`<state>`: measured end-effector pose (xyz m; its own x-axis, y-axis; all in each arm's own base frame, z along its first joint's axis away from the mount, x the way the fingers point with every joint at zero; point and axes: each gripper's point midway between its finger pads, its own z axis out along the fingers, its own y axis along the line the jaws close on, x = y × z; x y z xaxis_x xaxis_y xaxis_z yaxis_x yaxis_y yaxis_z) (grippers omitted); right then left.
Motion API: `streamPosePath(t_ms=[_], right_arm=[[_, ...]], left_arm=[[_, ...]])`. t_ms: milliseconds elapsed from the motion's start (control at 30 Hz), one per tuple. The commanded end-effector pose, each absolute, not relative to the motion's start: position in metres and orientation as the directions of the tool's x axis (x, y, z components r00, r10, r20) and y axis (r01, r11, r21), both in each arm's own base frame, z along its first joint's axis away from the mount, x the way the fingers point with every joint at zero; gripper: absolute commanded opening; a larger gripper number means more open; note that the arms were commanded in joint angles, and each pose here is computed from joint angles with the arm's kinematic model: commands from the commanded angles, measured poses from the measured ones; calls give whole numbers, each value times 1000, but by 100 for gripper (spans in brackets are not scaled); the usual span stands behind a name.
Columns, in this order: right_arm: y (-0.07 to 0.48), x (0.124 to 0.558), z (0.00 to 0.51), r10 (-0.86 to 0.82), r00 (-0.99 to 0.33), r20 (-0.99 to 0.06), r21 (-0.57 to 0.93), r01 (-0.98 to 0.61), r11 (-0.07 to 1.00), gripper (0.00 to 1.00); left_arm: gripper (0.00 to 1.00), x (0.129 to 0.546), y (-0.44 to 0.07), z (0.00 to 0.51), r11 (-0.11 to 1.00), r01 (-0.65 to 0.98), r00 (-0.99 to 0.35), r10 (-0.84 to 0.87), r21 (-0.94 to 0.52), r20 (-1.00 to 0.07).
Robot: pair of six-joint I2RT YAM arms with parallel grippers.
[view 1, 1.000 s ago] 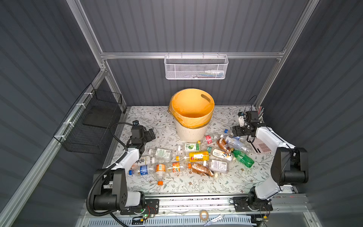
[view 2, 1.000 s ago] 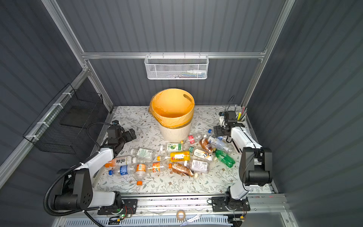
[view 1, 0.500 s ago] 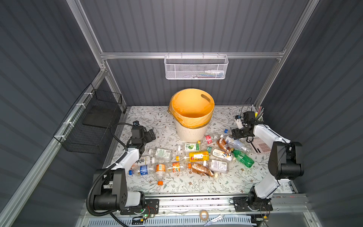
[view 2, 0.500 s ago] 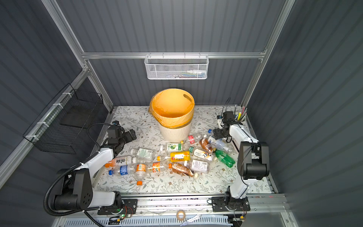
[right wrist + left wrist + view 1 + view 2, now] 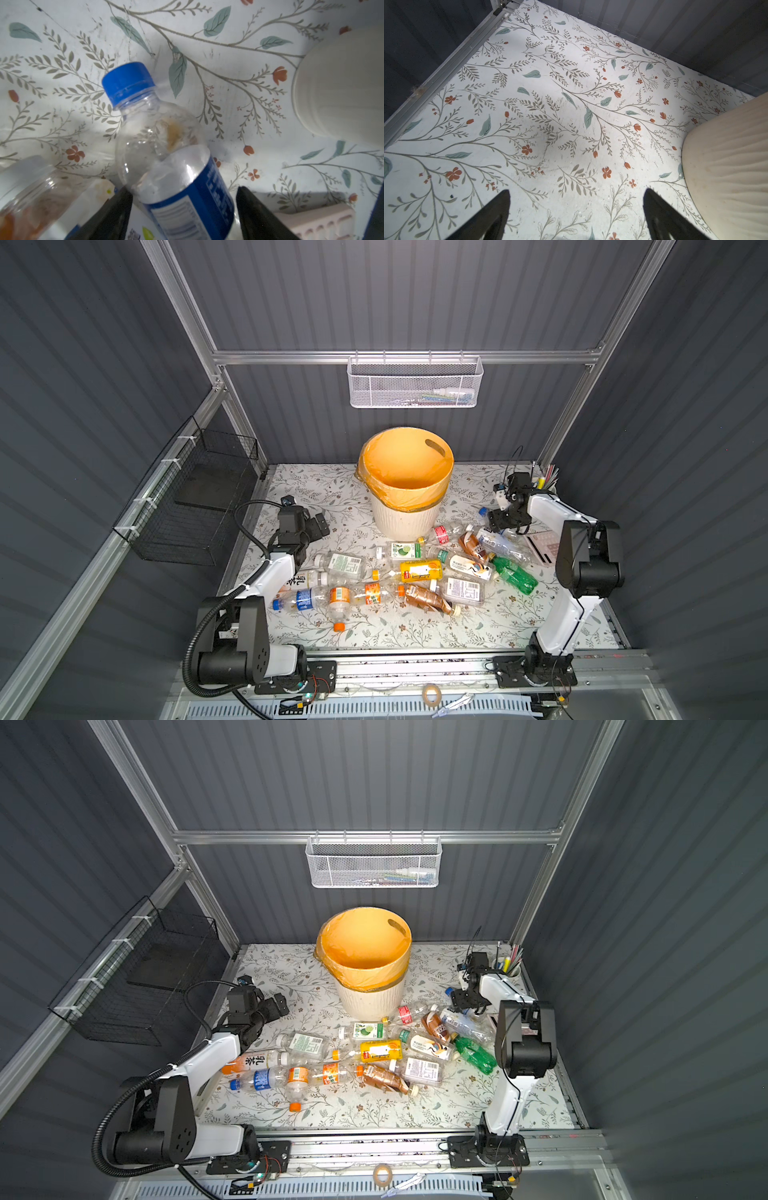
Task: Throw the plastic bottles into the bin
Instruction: 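Close the right gripper on the blue-capped bottle, then lift the blue-capped bottle with the right gripper over the bin and release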
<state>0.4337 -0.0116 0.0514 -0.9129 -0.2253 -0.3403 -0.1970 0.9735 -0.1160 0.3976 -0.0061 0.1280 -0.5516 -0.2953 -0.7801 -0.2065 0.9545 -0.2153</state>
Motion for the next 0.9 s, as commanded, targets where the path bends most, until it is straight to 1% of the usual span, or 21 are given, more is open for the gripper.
streamPosePath(t_ms=[0, 233, 367, 467, 533, 633, 700, 733, 867], right_arm=[[-9, 439, 52, -202, -919, -338, -102, -178, 979, 80], [-6, 448, 35, -162, -939, -302, -68, -148, 987, 77], [-6, 454, 37, -137, -937, -321, -54, -127, 990, 68], [-2, 460, 47, -69, -926, -372, 46, -92, 995, 59], [2, 465, 63, 17, -907, -420, 154, -53, 987, 54], [0, 470, 97, 126, -856, -501, 265, -13, 964, 52], [-6, 473, 125, 186, -815, -549, 309, 9, 951, 51], [-4, 473, 142, 217, -794, -568, 356, 1, 935, 51], [-7, 473, 208, 329, -704, -629, 466, -2, 885, 50]], left_arm=[[100, 393, -9, 126, 950, -206, -557, -311, -236, -770], [100, 391, -5, 126, 944, -231, -550, -325, -234, -769], [100, 390, -2, 128, 936, -252, -535, -345, -245, -771], [100, 390, -2, 128, 930, -260, -529, -361, -258, -768], [100, 390, -2, 129, 926, -265, -524, -372, -268, -766], [100, 390, 0, 133, 914, -284, -498, -399, -290, -770], [100, 390, 0, 134, 906, -292, -482, -416, -307, -771], [100, 389, 0, 134, 903, -296, -481, -423, -312, -768], [100, 388, -1, 131, 898, -297, -490, -434, -323, -756]])
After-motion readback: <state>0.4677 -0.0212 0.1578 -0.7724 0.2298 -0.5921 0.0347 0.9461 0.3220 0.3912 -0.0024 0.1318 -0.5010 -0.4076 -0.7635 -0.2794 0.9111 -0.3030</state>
